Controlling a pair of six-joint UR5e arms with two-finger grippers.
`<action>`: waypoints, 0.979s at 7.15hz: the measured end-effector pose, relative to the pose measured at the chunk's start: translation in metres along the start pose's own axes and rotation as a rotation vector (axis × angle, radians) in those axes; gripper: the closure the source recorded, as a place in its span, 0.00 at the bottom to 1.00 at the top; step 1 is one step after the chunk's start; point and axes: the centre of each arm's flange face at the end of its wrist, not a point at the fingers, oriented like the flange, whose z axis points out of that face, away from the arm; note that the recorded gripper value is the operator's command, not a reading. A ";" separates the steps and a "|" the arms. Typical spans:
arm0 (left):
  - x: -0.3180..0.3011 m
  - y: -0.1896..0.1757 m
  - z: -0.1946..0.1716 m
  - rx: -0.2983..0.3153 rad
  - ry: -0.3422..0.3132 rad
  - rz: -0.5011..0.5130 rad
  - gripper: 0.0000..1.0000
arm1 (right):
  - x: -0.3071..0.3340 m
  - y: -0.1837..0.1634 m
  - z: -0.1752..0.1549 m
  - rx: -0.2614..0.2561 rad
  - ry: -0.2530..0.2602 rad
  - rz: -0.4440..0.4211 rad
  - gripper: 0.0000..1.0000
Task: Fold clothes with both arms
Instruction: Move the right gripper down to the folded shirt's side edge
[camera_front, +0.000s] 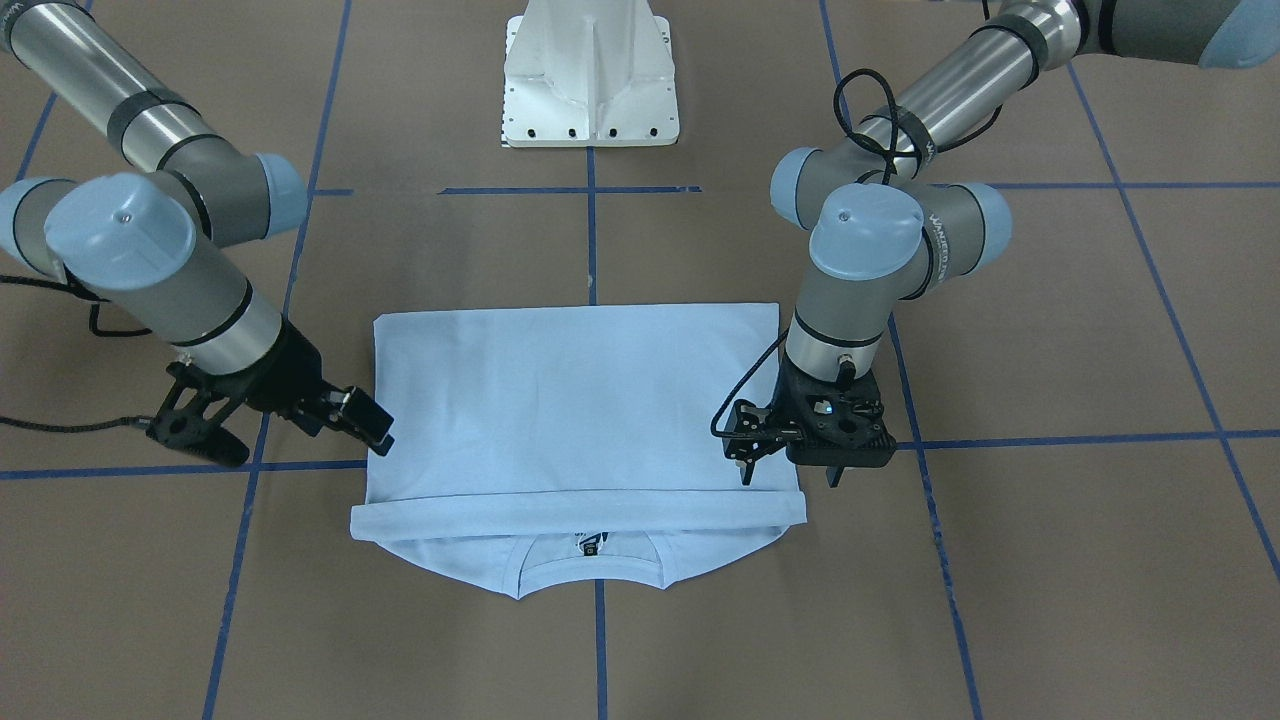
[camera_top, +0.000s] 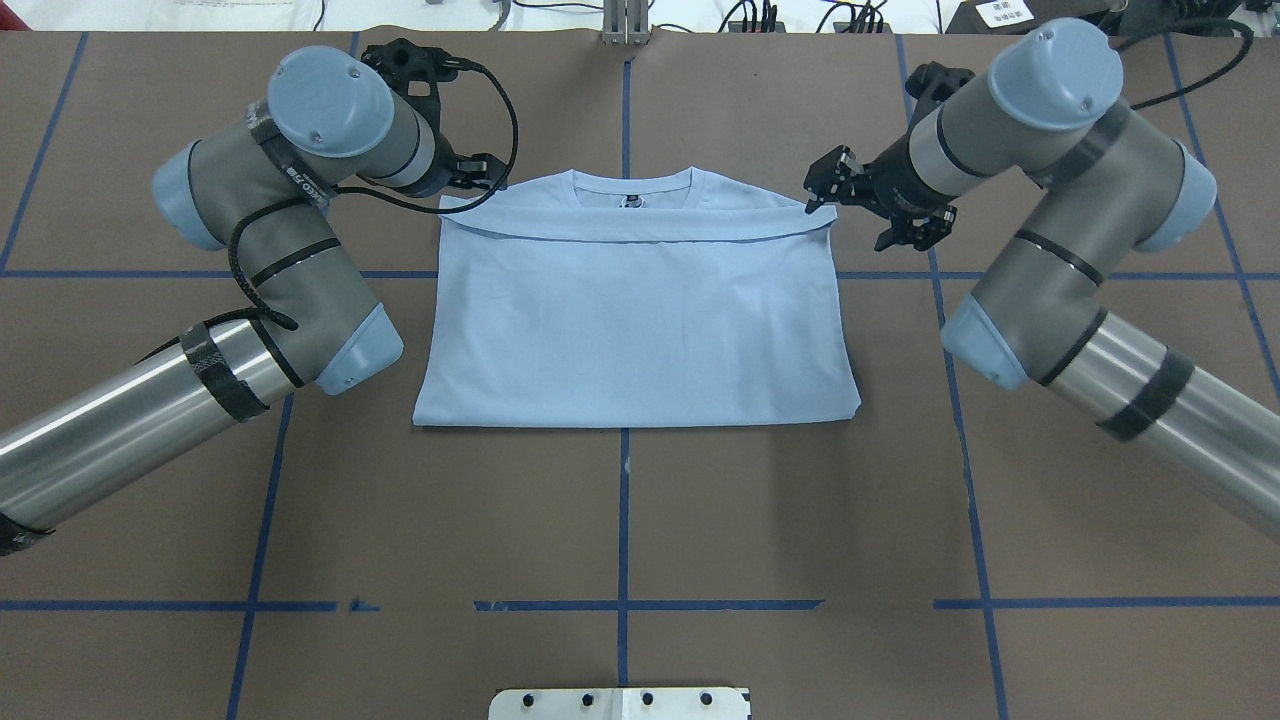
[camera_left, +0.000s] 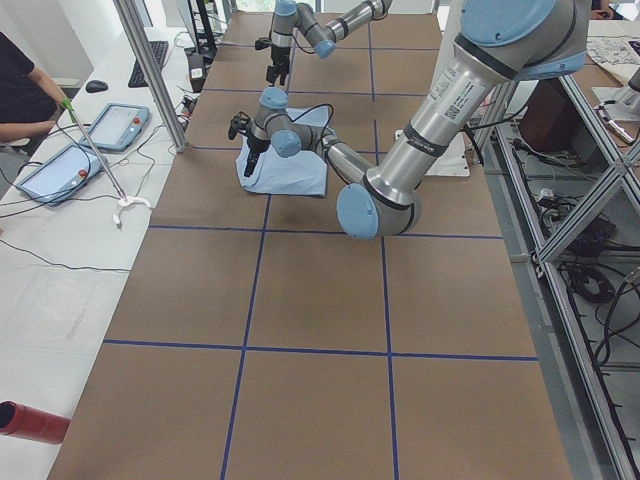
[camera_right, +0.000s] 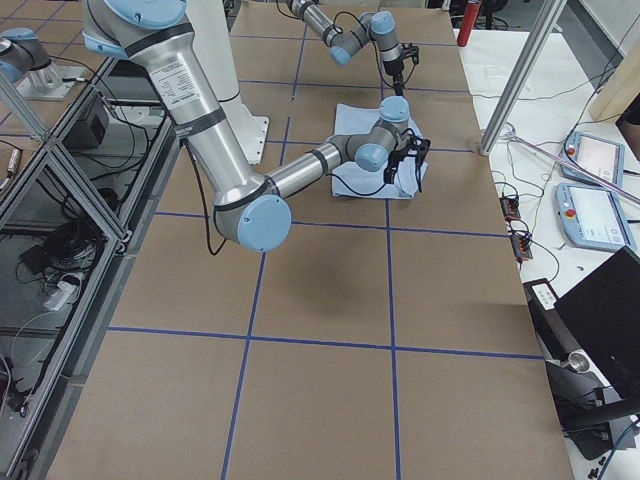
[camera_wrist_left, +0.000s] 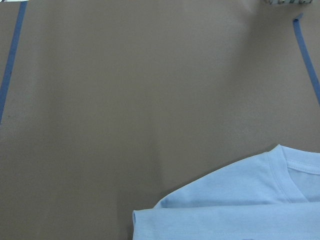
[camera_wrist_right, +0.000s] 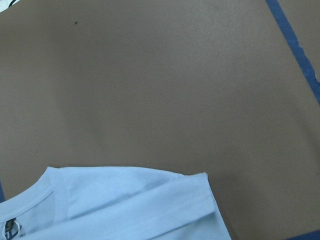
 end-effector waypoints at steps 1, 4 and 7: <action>0.000 0.000 -0.003 0.003 0.003 0.001 0.00 | 0.016 0.053 0.006 -0.012 0.007 0.000 0.00; 0.002 0.000 -0.009 0.009 0.012 -0.002 0.00 | 0.060 0.130 0.041 -0.009 0.084 -0.023 0.12; 0.004 0.000 -0.012 0.013 0.020 -0.004 0.00 | 0.071 0.137 0.058 -0.012 0.119 -0.027 0.61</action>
